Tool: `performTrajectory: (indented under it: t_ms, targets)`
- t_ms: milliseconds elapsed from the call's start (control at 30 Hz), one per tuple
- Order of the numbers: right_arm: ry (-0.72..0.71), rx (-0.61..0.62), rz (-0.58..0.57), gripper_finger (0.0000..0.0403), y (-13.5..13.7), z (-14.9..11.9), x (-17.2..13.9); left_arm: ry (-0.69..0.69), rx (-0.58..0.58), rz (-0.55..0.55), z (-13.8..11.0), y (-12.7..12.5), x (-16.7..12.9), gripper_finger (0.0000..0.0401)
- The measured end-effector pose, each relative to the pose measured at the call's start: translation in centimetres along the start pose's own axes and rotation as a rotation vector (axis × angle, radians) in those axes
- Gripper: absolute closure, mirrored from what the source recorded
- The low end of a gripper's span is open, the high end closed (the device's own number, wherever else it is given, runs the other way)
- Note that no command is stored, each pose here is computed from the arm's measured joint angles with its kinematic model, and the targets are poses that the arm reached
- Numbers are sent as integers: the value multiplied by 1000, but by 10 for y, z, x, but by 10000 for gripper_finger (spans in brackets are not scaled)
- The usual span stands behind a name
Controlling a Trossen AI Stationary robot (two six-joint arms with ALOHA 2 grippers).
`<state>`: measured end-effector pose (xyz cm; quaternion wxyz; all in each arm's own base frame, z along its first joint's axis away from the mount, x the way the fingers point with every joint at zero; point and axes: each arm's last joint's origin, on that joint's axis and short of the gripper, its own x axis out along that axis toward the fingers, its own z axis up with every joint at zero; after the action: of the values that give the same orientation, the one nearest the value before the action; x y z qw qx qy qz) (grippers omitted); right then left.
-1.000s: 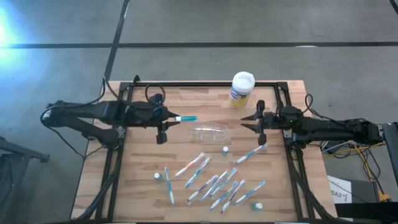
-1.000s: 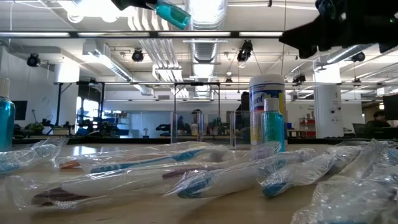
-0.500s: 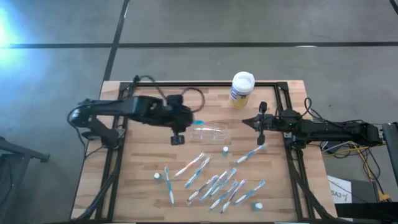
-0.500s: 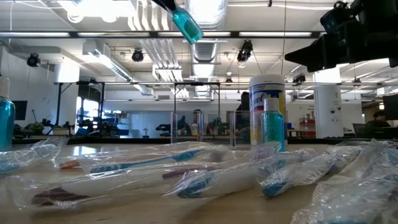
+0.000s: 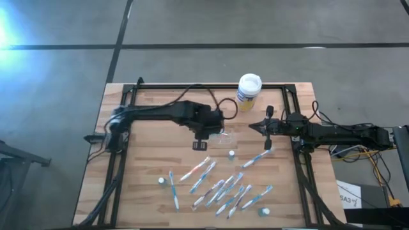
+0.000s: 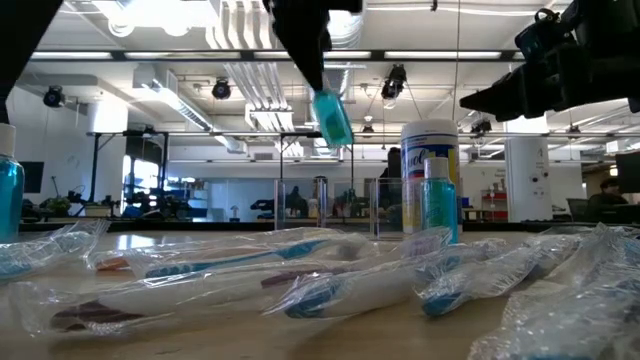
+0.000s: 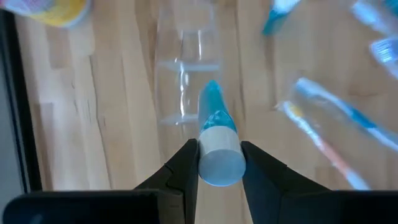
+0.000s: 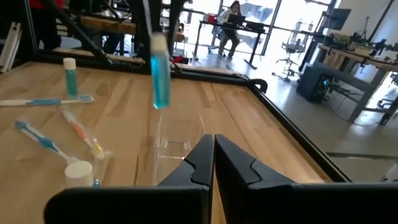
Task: Pick & Place toothbrushing station
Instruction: Put the blue mouthwash into the transparent organizer
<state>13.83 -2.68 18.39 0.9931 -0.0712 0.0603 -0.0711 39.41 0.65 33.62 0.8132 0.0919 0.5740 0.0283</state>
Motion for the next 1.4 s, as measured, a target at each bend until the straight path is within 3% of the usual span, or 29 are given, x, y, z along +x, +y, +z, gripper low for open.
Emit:
performTrajectory:
  t_ms: [233,733,1400]
  targets:
    - [26,-7,6,394,0,-3,0,86,39,-1,12,18,38,302]
    - [13,-1,52,394,2,-2,0,204,75,-23,19,31,86,302]
    - [5,17,66,394,2,0,0,255,22,-27,18,39,118,302]
